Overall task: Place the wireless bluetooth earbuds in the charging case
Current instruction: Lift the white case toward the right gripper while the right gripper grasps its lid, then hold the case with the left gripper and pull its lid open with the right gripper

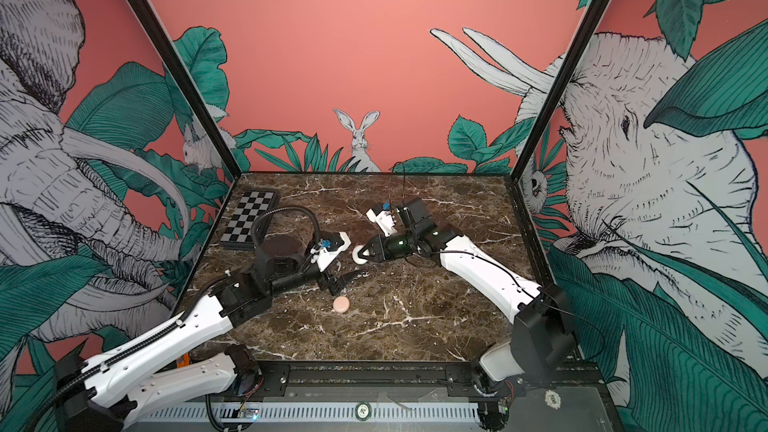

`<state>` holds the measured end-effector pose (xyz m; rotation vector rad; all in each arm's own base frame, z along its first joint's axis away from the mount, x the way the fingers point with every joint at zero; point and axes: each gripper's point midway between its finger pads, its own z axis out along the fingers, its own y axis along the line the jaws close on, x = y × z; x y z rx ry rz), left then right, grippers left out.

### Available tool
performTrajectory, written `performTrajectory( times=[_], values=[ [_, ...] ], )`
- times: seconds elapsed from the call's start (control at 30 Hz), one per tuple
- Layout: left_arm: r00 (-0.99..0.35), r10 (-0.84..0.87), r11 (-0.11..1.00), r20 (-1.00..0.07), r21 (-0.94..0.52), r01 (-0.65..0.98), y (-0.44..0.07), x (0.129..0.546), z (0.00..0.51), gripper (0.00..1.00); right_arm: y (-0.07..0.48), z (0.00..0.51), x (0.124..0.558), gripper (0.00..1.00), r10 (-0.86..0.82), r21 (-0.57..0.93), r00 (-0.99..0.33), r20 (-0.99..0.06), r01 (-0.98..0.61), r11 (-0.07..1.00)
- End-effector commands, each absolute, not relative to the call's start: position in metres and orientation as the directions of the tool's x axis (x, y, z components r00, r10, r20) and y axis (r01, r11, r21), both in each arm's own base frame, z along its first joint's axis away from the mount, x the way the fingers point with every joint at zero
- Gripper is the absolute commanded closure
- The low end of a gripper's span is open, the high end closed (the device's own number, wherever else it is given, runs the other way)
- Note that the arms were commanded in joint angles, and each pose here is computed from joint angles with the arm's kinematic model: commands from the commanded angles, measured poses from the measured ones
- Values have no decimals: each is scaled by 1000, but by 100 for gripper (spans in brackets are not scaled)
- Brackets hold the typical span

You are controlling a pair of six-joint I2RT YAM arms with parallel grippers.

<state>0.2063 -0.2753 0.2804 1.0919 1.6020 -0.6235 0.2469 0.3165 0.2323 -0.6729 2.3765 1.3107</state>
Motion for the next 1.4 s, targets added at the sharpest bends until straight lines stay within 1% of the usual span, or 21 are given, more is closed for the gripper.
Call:
performTrajectory(
  times=[0.0,0.03,0.1,0.23,0.3,0.37,0.43,0.63,0.77,0.9,1.0,1.1,1.17,1.37],
  values=[
    [-244,273,373,-931,-131,918,-263,188,280,1,312,258,240,100,-243,657,-767,-594,-637,402],
    [-303,231,383,-925,-200,902,-256,194,282,1,311,262,237,100,-243,653,-756,-608,-650,388],
    [-372,183,349,-910,-293,890,-250,195,287,1,311,268,232,100,-244,648,-737,-630,-672,359],
    [-420,132,295,-898,-369,882,-252,189,290,1,312,285,219,100,-241,638,-693,-680,-721,272],
    [-448,118,240,-886,-412,879,-257,185,293,1,312,289,215,100,-241,633,-679,-693,-734,246],
    [-478,105,180,-872,-456,872,-263,181,296,3,312,289,212,100,-247,633,-673,-697,-740,230],
    [-501,110,158,-859,-482,862,-266,181,294,6,314,290,208,100,-255,644,-673,-694,-739,198],
    [-540,147,119,-829,-527,842,-271,180,284,15,317,294,201,100,-258,642,-661,-705,-749,163],
    [-560,155,90,-814,-553,828,-274,180,282,24,319,295,196,100,-268,640,-652,-710,-755,143],
    [-570,151,63,-808,-567,821,-277,180,285,31,321,295,193,100,-275,642,-650,-709,-755,129],
    [-572,153,56,-806,-571,819,-277,180,286,32,321,296,192,100,-276,643,-649,-709,-756,125],
    [-578,158,49,-801,-578,815,-278,178,285,43,321,296,191,100,-275,643,-649,-709,-756,125],
    [-581,163,41,-797,-583,811,-278,177,284,48,322,297,191,100,-271,642,-648,-712,-757,123],
    [-588,166,31,-792,-592,806,-279,176,283,52,323,299,191,100,-266,645,-649,-713,-756,115]
  ],
)
